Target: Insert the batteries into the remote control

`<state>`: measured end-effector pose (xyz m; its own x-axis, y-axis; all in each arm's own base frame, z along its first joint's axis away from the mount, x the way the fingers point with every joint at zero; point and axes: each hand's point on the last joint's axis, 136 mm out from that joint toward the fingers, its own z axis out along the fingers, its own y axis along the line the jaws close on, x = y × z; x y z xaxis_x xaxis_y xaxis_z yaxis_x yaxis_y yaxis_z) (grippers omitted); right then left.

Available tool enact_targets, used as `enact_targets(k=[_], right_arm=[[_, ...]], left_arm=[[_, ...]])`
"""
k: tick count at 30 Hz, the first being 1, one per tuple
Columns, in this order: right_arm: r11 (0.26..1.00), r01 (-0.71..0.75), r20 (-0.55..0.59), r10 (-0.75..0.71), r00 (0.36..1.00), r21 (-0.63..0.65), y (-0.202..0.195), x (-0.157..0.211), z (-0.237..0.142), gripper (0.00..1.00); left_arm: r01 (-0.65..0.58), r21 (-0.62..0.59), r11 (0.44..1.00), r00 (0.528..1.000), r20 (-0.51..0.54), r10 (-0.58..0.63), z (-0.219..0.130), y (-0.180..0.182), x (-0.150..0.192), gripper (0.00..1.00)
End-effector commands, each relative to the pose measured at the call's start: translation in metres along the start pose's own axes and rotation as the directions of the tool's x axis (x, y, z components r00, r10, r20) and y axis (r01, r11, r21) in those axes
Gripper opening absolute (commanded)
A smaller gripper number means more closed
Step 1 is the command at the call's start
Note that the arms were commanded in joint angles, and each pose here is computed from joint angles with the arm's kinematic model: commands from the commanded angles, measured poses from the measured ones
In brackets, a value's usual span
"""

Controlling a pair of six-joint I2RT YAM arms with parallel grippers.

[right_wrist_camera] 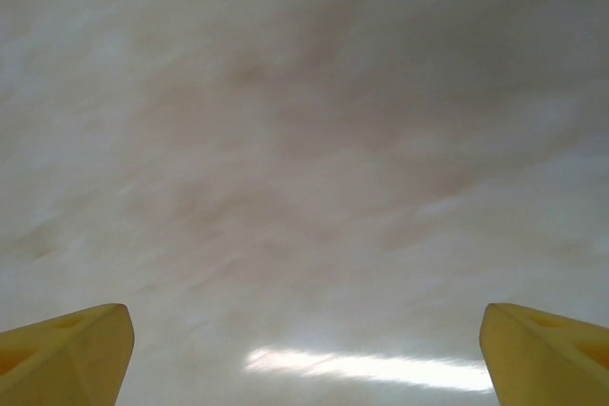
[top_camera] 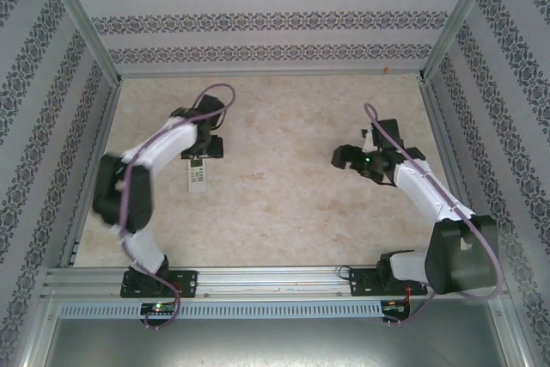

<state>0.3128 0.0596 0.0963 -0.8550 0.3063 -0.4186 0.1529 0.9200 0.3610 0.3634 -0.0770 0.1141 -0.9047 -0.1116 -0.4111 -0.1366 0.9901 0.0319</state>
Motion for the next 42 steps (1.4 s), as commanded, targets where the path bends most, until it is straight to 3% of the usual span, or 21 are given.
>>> enact_targets(k=[1, 2, 3, 8, 11, 15, 17, 19, 21, 22, 24, 26, 28, 42], right_arm=[[0.976, 0.082, 0.234, -0.129, 0.964, 0.201, -0.046, -0.045, -0.002, 0.96], [0.970, 0.080, 0.258, -0.139, 0.956, 0.228, -0.053, -0.055, -0.004, 0.96], [0.963, 0.112, 0.290, -0.183, 0.939, 0.245, -0.053, -0.064, -0.004, 0.97], [0.939, 0.249, 0.471, -0.336, 0.816, 0.237, -0.041, -0.090, 0.007, 0.98], [0.931, 0.243, 0.534, -0.357, 0.766, 0.274, -0.044, -0.105, 0.013, 0.98], [0.913, 0.292, 0.540, -0.404, 0.738, 0.285, -0.031, -0.105, 0.026, 0.98], [0.929, 0.261, 0.608, -0.369, 0.703, 0.261, -0.039, -0.097, 0.019, 0.98], [0.936, 0.180, 0.702, -0.345, 0.623, 0.301, -0.050, -0.100, 0.011, 0.98], [0.929, 0.186, 0.645, -0.358, 0.676, 0.320, -0.051, -0.096, 0.014, 0.98], [0.931, 0.185, 0.678, -0.356, 0.644, 0.313, -0.051, -0.097, 0.013, 0.98], [0.928, 0.188, 0.664, -0.363, 0.654, 0.322, -0.050, -0.096, 0.013, 0.98], [0.930, 0.199, 0.657, -0.359, 0.663, 0.308, -0.049, -0.097, 0.014, 0.98], [0.930, 0.202, 0.654, -0.361, 0.664, 0.309, -0.049, -0.096, 0.014, 0.98], [0.930, 0.251, 0.638, -0.368, 0.676, 0.270, -0.042, -0.096, 0.021, 0.98]], left_arm=[[-0.079, 0.168, 0.983, 0.910, 0.415, 0.003, -0.052, -0.012, -0.035, 0.88], [-0.091, 0.148, 0.985, 0.876, 0.482, 0.009, -0.063, -0.001, -0.031, 0.98], [-0.091, 0.115, 0.989, 0.844, 0.536, 0.016, -0.069, 0.011, -0.026, 1.00], [-0.112, -0.025, 0.993, 0.747, 0.657, 0.101, -0.061, 0.054, 0.000, 1.00], [-0.101, 0.013, 0.995, 0.751, 0.657, 0.068, -0.037, 0.067, 0.000, 1.00], [-0.029, 0.093, 0.995, 0.655, 0.754, -0.051, -0.016, 0.085, -0.014, 1.00], [-0.071, 0.105, 0.992, 0.653, 0.757, -0.033, 0.000, 0.081, -0.022, 1.00], [-0.134, 0.104, 0.986, 0.675, 0.738, 0.014, 0.020, 0.072, -0.034, 1.00], [-0.099, 0.104, 0.990, 0.707, 0.707, -0.003, 0.044, 0.078, -0.036, 1.00], [-0.092, 0.101, 0.991, 0.678, 0.735, -0.012, 0.045, 0.079, -0.034, 1.00], [-0.036, 0.098, 0.995, 0.696, 0.717, -0.045, 0.044, 0.090, -0.028, 1.00], [-0.009, 0.105, 0.994, 0.645, 0.760, -0.074, 0.039, 0.097, -0.027, 1.00], [0.006, 0.093, 0.996, 0.670, 0.739, -0.073, 0.042, 0.100, -0.026, 1.00], [-0.021, 0.084, 0.996, 0.680, 0.732, -0.047, 0.044, 0.093, -0.030, 1.00]])
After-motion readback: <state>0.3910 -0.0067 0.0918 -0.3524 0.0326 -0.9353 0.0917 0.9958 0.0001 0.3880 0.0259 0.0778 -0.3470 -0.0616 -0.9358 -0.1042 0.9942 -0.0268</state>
